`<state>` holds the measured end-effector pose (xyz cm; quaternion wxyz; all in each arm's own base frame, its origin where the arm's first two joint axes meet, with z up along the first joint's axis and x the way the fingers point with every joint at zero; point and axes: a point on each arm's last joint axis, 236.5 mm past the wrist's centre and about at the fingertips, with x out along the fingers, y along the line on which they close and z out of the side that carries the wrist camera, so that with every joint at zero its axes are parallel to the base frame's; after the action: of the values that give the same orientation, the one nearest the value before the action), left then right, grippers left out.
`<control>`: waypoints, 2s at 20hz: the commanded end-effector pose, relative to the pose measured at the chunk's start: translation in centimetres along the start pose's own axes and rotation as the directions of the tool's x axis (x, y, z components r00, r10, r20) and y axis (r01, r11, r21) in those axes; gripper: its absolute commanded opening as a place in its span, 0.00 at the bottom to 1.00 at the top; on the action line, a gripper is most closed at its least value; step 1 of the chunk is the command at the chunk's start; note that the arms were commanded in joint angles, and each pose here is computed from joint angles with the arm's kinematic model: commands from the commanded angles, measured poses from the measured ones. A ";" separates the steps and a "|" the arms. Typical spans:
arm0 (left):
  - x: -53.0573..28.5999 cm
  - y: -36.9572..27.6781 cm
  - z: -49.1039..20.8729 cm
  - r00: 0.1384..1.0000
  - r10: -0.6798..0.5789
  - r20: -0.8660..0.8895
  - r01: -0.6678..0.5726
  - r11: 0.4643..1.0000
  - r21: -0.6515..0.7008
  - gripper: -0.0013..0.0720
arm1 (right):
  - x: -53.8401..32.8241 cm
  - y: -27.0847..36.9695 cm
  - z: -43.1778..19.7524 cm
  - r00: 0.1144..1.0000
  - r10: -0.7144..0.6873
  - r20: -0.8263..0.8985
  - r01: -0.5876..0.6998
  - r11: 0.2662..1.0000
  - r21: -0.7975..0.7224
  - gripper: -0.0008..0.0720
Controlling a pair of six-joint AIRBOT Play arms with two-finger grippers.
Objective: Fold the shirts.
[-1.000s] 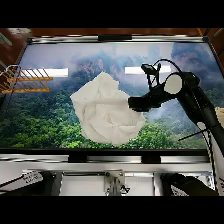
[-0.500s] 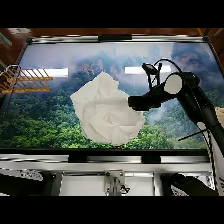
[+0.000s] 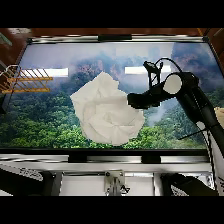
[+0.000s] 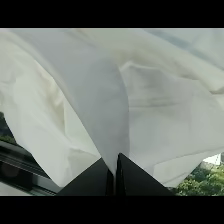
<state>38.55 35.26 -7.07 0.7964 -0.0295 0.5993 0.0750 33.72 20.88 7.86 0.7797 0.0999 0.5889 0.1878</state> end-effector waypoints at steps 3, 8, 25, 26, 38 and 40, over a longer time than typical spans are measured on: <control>1.6 0.0 -0.2 1.000 -0.011 -0.008 0.011 1.000 0.003 0.71 | 0.0 0.0 -0.1 1.000 0.000 -0.003 0.000 1.000 0.018 0.12; 2.1 0.1 -0.5 1.000 -0.009 -0.019 0.009 1.000 0.006 0.62 | 0.0 0.0 -0.1 1.000 0.000 -0.003 0.000 1.000 0.018 0.12; -4.0 1.5 2.9 0.994 0.066 0.092 -0.062 0.997 -0.045 0.08 | 0.0 0.0 -0.1 1.000 -0.001 -0.002 0.001 1.000 0.005 0.12; -5.1 1.8 3.5 0.990 0.082 0.114 -0.076 0.996 -0.052 0.08 | 0.0 0.0 0.0 1.000 -0.001 -0.002 0.001 1.000 -0.004 0.12; -21.7 -13.6 11.1 0.936 0.008 0.353 0.000 1.000 -0.021 0.08 | -4.3 -2.9 2.3 0.979 -0.166 0.119 0.170 0.985 -0.028 0.12; -22.5 -20.0 9.5 0.960 -0.085 0.268 0.064 0.994 0.088 0.08 | -4.9 -3.1 2.7 0.974 -0.184 0.134 0.190 0.981 -0.034 0.12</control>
<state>45.52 23.11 15.08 0.8878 -0.0046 0.4518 0.0881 35.12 17.73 10.82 0.8203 0.0547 0.5502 0.1464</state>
